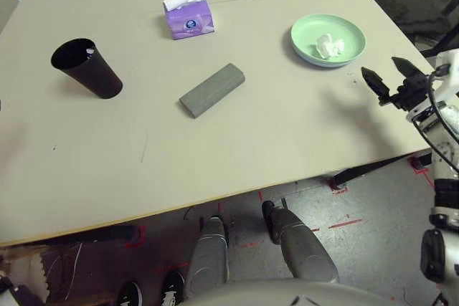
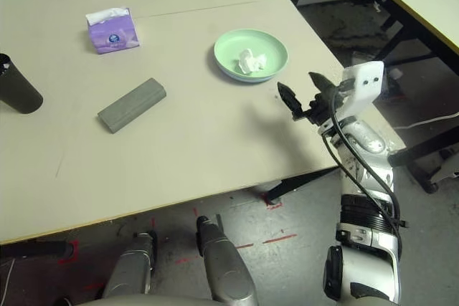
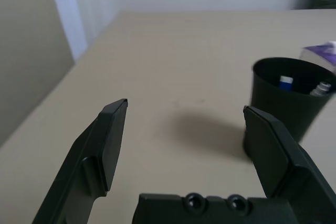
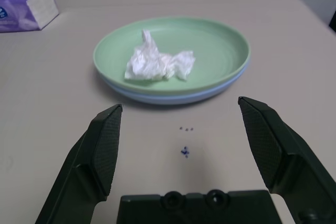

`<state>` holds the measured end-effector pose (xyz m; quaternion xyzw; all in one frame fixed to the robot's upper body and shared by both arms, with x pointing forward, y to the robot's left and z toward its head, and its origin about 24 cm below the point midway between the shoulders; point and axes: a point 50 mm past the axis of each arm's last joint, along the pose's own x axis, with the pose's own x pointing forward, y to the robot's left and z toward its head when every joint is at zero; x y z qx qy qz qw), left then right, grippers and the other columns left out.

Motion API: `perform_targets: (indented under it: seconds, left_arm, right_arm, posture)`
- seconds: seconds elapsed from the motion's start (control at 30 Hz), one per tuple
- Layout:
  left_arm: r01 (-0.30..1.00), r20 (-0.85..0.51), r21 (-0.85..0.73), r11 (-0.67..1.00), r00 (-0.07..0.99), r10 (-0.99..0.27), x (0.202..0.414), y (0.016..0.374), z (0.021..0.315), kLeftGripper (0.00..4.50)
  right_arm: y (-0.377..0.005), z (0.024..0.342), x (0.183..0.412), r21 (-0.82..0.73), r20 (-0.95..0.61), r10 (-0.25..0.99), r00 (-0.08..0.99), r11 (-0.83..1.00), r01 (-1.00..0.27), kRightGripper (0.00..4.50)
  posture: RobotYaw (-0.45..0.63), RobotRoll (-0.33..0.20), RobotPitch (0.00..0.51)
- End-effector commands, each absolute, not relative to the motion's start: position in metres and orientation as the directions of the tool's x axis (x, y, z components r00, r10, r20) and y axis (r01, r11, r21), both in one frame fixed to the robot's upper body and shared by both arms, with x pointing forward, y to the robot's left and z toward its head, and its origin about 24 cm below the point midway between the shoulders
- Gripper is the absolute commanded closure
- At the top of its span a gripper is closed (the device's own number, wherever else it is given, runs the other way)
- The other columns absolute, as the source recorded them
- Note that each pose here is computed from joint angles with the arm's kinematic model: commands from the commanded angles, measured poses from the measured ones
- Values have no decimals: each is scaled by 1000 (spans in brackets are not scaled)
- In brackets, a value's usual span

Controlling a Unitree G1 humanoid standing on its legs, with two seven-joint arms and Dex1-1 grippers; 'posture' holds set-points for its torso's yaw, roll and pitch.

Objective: Organize and tidy the items on the table.

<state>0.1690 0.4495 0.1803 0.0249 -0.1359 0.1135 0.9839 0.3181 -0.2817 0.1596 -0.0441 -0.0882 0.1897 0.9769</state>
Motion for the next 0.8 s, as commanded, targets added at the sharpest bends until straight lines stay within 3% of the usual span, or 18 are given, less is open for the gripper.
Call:
perform_targets:
  seconds: [0.03, 0.23, 0.43, 0.8]
  left_arm:
    - [-212, 177, -33, 977, 961, 214, 160, 451, 156, 11]
    - [-200, 84, -93, 975, 975, 208, 149, 447, 132, 11]
    - [-145, -12, -16, 989, 989, 145, 159, 432, 119, 11]
    - [-114, 11, 55, 992, 993, 114, 176, 424, 140, 11]
  right_arm:
    - [-283, 152, 318, -131, 135, 405, 904, 912, -389, 0]
    - [-281, 154, 321, -166, 125, 426, 896, 899, -405, 0]
    - [-272, 157, 323, -163, 140, 444, 885, 892, -421, 0]
    - [-248, 161, 317, -131, 171, 464, 869, 885, -447, 0]
  posture:
    - [-121, 0, 276]
    - [-110, 0, 278]
    - [-112, 0, 288]
    - [-110, 0, 305]
